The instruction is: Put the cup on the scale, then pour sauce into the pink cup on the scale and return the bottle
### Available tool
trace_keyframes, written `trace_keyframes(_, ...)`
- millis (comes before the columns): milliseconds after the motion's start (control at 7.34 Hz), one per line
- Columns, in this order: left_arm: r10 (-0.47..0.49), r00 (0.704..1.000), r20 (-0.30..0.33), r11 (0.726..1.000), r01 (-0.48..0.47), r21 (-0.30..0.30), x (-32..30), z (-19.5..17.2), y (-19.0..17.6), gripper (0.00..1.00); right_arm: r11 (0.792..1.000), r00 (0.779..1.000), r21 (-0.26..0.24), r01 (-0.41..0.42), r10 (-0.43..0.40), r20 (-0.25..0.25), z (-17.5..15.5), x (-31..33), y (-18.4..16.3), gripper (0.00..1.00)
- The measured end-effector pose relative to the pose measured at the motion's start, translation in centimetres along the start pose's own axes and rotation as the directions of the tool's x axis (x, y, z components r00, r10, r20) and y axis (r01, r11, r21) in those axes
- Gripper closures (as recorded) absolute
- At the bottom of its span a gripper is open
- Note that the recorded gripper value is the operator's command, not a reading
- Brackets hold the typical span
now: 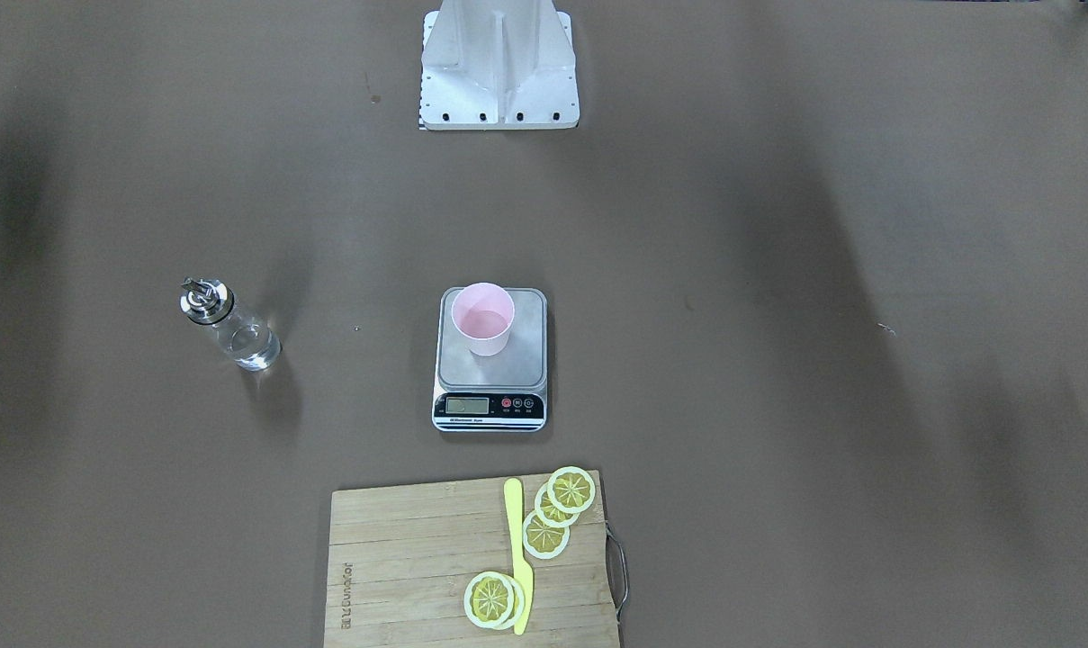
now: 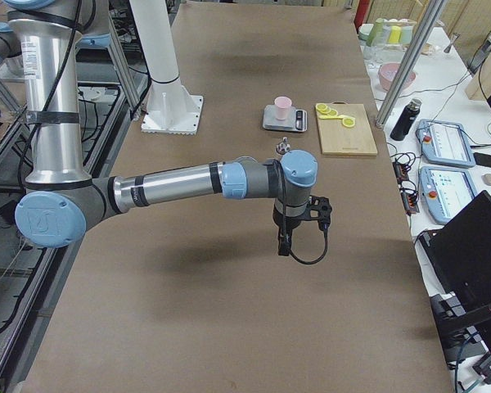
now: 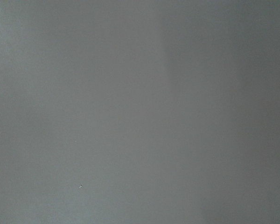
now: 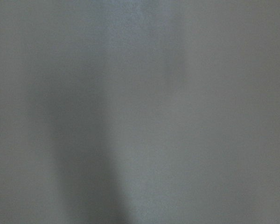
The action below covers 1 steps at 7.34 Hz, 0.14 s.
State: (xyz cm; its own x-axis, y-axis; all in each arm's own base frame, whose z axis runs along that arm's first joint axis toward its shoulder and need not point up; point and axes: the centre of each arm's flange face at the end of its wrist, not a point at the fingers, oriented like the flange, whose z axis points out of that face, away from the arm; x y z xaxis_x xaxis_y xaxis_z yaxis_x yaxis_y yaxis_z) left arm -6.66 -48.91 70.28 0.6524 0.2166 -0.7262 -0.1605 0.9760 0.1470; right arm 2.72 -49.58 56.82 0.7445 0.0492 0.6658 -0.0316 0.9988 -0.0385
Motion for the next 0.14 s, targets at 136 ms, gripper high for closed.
trace_keyframes(136, 0.001, 1.000, 0.001, 1.000, -0.001, 0.001, 0.06, -0.03, -0.02, 0.00, 1.000, 1.000, -0.007, -0.008, 0.008, -0.002, -0.26, -0.04, 0.21, 0.00)
